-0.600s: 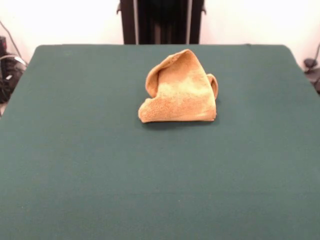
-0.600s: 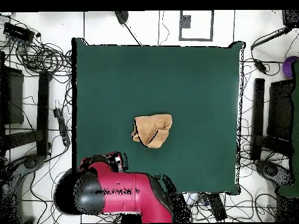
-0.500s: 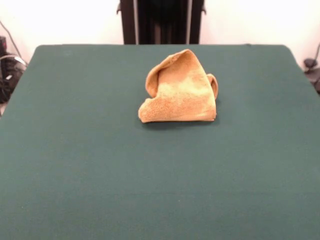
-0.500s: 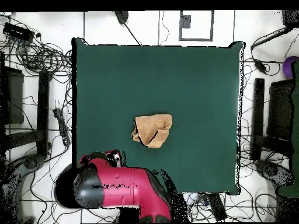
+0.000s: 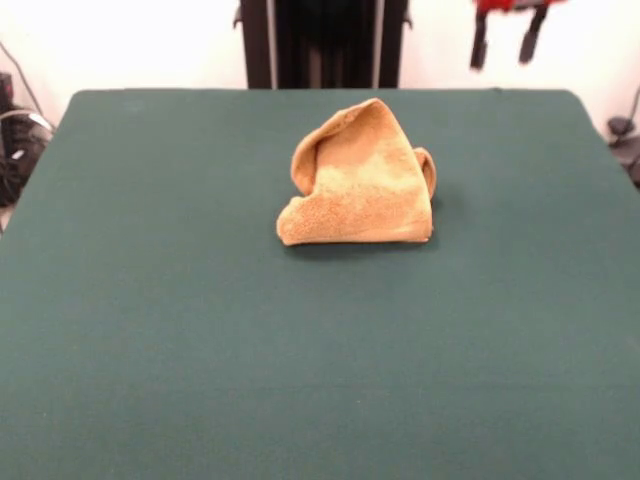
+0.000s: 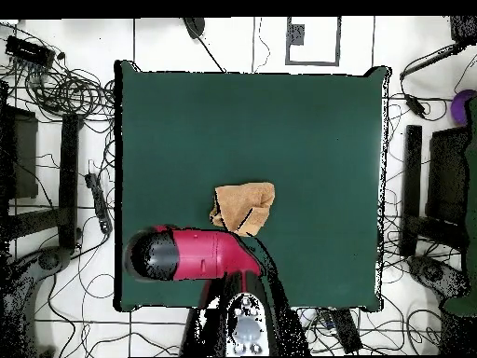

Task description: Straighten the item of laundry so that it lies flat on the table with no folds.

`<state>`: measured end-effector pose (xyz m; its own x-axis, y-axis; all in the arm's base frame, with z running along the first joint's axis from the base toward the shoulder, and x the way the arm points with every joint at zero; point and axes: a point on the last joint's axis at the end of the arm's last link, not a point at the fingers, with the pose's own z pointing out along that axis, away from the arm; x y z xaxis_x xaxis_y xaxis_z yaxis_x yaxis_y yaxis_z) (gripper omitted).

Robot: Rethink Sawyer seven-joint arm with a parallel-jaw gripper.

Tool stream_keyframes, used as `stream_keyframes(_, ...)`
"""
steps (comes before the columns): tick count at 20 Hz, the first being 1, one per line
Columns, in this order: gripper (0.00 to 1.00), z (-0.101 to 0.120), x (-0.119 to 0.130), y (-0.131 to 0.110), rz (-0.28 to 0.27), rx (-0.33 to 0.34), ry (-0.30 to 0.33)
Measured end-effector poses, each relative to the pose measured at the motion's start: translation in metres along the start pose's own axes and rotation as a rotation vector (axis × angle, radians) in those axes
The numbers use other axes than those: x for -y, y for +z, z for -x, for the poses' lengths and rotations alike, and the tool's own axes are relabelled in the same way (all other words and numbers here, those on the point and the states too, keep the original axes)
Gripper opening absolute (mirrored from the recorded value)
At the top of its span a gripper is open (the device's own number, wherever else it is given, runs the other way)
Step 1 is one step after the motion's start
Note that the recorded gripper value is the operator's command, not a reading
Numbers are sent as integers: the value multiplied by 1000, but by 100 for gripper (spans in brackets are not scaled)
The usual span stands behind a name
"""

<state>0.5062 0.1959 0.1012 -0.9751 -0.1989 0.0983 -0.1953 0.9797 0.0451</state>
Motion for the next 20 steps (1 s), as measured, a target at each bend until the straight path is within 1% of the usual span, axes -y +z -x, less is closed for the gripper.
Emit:
stream_keyframes(3, 100, -7, -4, 40, 7, -20, 3)
stream_keyframes(6, 100, -13, -6, 73, 7, -10, 6)
stream_keyframes(9, 100, -23, -7, 96, 3, 9, 9)
stream_keyframes(11, 100, -30, -8, 102, 1, 12, 9)
stream_keyframes(13, 100, -41, -9, 100, 1, -1, 10)
stream_keyframes(15, 100, -48, -8, 91, -4, -15, 11)
stream_keyframes(18, 100, -54, -4, 68, -16, -39, 14)
stream_keyframes(20, 100, -54, -4, 51, -20, -52, 16)
